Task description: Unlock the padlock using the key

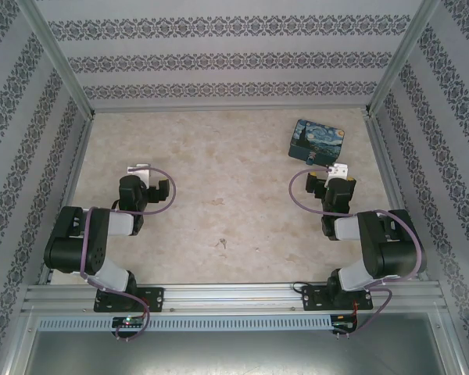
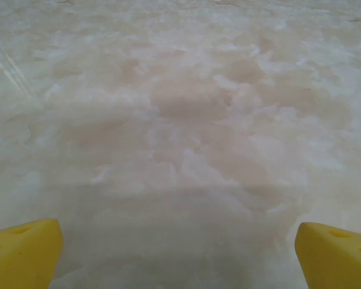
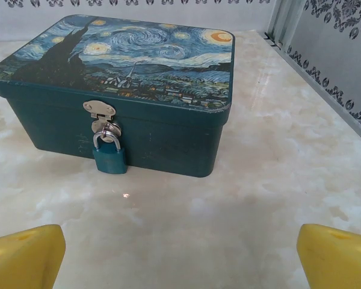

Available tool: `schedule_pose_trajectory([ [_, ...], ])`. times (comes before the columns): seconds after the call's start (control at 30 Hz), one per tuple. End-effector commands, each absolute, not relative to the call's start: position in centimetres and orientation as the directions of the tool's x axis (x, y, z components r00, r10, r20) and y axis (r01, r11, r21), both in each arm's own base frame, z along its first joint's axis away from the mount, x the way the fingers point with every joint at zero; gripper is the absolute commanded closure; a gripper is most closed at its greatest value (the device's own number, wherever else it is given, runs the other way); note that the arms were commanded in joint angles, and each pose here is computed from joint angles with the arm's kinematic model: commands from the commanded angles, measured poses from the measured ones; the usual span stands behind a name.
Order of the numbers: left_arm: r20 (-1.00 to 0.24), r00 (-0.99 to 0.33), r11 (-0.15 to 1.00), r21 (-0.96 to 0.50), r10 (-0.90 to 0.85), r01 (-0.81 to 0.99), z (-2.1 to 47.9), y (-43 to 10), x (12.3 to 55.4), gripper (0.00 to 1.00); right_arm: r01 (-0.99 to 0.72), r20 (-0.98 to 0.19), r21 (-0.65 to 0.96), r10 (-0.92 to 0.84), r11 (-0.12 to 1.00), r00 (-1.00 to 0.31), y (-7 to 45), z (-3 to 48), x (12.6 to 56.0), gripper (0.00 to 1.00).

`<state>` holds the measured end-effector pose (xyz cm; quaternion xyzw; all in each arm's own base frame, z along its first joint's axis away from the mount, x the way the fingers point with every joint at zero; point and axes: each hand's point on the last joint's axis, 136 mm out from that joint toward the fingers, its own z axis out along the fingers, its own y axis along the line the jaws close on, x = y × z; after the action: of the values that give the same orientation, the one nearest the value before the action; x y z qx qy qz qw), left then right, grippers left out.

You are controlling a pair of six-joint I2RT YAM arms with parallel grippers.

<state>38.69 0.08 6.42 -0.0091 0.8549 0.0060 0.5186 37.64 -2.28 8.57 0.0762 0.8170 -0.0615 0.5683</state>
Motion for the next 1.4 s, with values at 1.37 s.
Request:
schedule_pose_trajectory([
  [1.37,-0.808,-0.531,0.965,-0.240,-0.257,-0.103,16.7,-0.7,42.0,0.00,0.362,-0.750,0.480,0.588,0.799,-0.303,-6.3,19.8,37.9,0.02],
])
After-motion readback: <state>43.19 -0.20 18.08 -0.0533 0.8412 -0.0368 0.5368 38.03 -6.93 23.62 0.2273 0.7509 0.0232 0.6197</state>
